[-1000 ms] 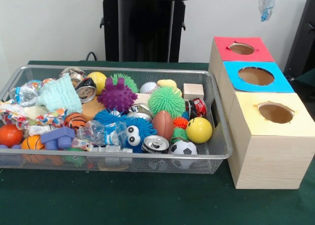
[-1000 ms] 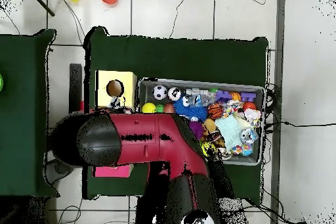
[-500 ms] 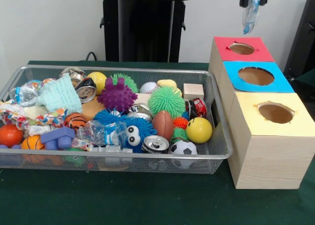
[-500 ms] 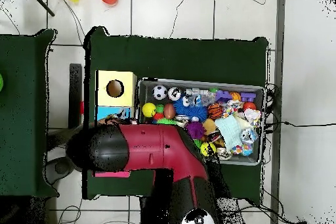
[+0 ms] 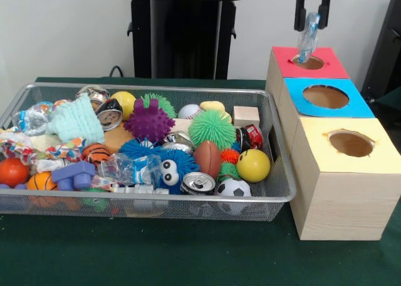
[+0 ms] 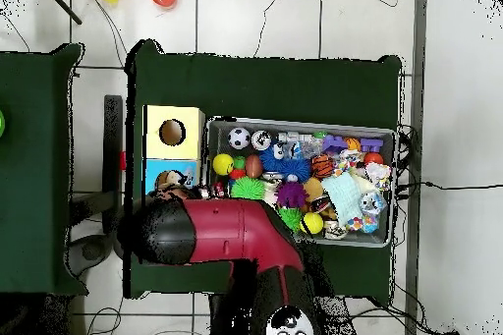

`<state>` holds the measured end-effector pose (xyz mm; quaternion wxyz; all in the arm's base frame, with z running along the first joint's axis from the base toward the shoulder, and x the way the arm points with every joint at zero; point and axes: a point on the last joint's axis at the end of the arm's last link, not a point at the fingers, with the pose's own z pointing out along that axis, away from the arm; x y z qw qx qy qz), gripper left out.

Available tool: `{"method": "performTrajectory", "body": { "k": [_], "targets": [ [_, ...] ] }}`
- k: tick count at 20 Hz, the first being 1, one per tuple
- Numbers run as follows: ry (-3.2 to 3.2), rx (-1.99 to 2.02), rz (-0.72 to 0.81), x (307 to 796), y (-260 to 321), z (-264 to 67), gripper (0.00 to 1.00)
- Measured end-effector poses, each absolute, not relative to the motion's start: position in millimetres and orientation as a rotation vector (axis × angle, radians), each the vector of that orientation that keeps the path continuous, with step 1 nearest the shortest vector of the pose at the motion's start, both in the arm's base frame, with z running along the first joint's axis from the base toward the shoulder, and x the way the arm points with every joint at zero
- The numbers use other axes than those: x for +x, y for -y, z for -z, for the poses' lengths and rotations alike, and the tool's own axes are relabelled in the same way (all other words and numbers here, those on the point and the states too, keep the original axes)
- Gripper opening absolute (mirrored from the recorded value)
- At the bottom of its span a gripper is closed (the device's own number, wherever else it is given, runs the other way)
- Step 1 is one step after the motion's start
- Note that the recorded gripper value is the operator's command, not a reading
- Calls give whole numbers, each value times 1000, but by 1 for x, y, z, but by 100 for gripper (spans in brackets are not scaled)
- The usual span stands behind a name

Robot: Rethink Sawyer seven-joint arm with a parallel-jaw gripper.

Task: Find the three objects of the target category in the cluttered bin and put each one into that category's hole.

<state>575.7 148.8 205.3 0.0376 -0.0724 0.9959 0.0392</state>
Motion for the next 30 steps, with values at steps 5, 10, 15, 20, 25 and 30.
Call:
{"method": "performTrajectory", "body": {
  "k": [5,10,15,20,25,30],
  "targets": [
    [-3049,-237,-111,565,-157,-188,0],
    [-3061,-264,-99,551,-168,-175,0],
    [-3080,-280,-103,545,-177,-166,0],
    [-3101,-278,-107,538,-190,-159,0],
    [-3109,-282,-96,535,-203,-158,0],
    [-3123,-278,-94,546,-214,-161,0]
  ]
}}
